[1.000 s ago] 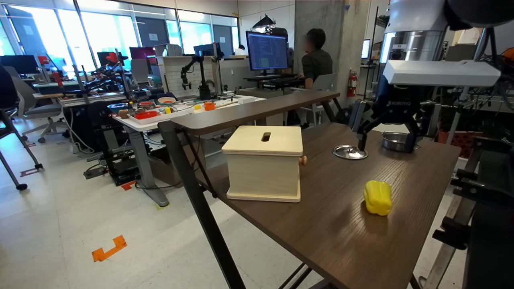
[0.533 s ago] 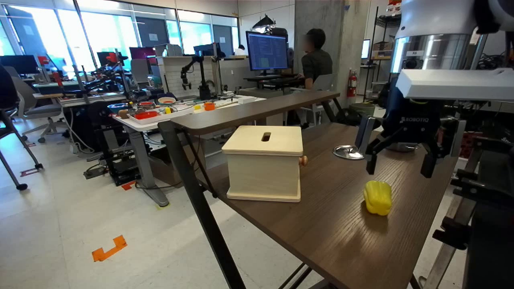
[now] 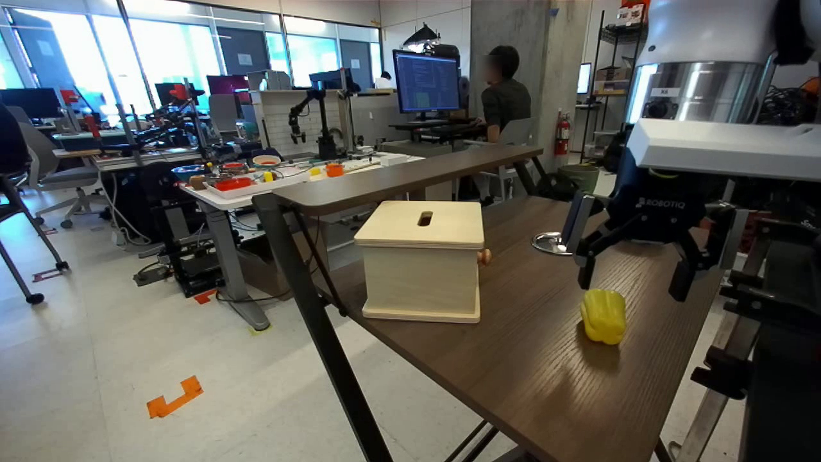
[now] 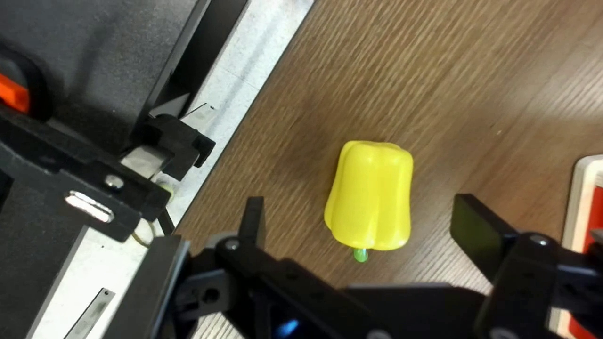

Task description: Uncover the pot and then put the yellow pepper in the pot

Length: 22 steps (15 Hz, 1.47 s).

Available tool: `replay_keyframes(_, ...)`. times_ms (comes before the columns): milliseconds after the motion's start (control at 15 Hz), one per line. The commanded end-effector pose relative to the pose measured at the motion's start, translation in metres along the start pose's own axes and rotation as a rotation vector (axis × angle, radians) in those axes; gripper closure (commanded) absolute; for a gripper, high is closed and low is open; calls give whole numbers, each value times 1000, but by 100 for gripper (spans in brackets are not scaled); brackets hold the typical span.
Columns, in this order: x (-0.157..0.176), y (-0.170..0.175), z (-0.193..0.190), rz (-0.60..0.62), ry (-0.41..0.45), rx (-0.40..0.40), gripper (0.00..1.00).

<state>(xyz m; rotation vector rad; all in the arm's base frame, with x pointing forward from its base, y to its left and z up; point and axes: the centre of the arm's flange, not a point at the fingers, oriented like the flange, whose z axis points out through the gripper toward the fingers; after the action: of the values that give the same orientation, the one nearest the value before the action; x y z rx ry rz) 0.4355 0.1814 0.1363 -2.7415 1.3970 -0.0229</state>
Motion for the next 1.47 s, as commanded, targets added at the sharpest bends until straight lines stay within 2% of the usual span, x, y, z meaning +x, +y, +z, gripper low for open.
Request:
replay_keyframes(0,-4,-4,15,21,13,6,26)
replay_keyframes(200,-1,-3,23,22,22,-13,51)
replay_keyframes(667,11,-9,29,31,76,-9,100)
replay_keyframes(1067,26,-8,29,44,105,1,100)
replay_keyframes(1133,29,-9,27,53,108,4,91)
replay_keyframes(1200,31,-10,26,57,105,9,73)
replay_keyframes(1400,32,-13,21,49,108,35,53)
